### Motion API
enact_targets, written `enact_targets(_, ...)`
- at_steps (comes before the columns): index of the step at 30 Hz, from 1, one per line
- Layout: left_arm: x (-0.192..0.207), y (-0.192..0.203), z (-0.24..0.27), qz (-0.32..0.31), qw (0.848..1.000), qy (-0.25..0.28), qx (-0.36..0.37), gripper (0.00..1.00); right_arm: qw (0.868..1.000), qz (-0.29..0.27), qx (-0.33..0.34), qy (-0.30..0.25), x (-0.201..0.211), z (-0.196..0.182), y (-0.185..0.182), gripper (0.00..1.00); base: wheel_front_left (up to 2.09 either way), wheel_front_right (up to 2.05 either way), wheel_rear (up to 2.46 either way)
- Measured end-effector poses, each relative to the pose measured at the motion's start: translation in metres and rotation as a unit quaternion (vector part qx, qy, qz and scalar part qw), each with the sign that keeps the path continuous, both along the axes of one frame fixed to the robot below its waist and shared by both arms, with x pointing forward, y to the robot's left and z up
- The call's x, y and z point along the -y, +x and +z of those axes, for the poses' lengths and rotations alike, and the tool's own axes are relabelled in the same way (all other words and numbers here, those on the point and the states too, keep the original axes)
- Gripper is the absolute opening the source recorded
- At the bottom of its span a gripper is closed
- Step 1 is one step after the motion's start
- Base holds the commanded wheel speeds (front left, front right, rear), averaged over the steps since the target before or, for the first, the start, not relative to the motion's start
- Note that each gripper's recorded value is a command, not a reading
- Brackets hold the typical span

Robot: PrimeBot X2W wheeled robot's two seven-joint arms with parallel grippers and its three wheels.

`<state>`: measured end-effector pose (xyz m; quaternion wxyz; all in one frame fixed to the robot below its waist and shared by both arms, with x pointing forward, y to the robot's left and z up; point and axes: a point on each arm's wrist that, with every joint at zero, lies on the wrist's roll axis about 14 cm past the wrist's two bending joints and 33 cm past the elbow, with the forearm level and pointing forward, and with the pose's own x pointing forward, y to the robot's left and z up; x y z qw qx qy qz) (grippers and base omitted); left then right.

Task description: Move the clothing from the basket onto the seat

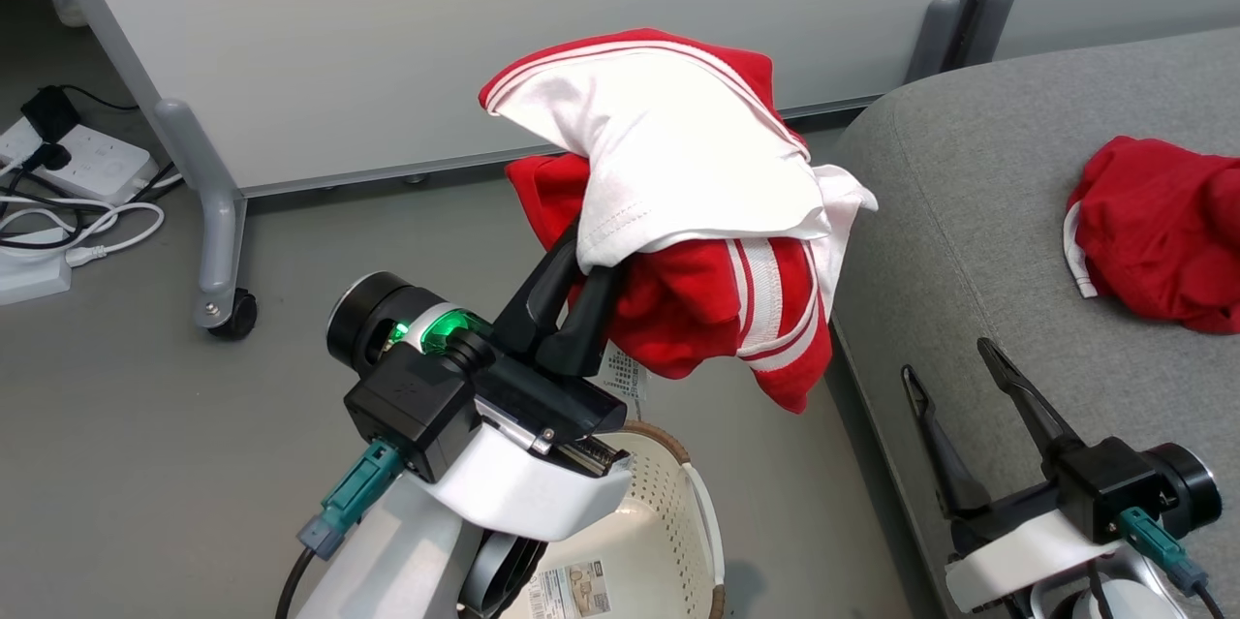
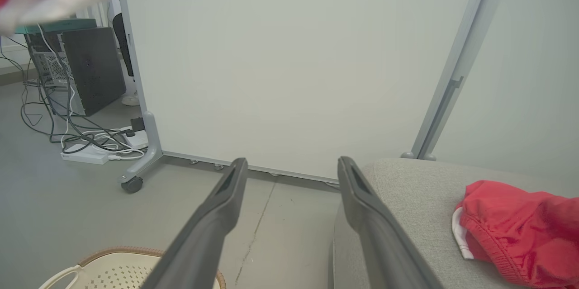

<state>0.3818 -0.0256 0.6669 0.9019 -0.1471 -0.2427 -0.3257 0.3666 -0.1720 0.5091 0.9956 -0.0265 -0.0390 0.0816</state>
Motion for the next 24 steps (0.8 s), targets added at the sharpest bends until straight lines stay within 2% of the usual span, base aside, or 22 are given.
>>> enact_targets(7,-0.003,0.004,-0.003,0.004,1.000,0.000,-0.005,0.00,1.000,0.004,-0.003,-0.001,-0.002,-0.002,0.002,1.00,0.00,0.00,0.00)
enact_targets(15,-0.005,0.012,-0.010,0.011,1.000,0.004,-0.013,0.00,0.998,0.056,0.026,-0.029,-0.019,0.017,0.002,1.00,0.00,0.00,0.00)
enact_targets(19,-0.006,0.016,-0.016,0.018,1.000,0.016,-0.014,0.00,0.994,0.092,0.055,0.003,-0.037,0.039,-0.003,1.00,0.00,0.00,0.00)
enact_targets(24,-0.004,0.019,-0.020,0.016,1.000,0.018,-0.019,0.00,0.983,0.160,0.083,0.045,-0.069,0.065,-0.017,1.00,0.00,0.00,0.00)
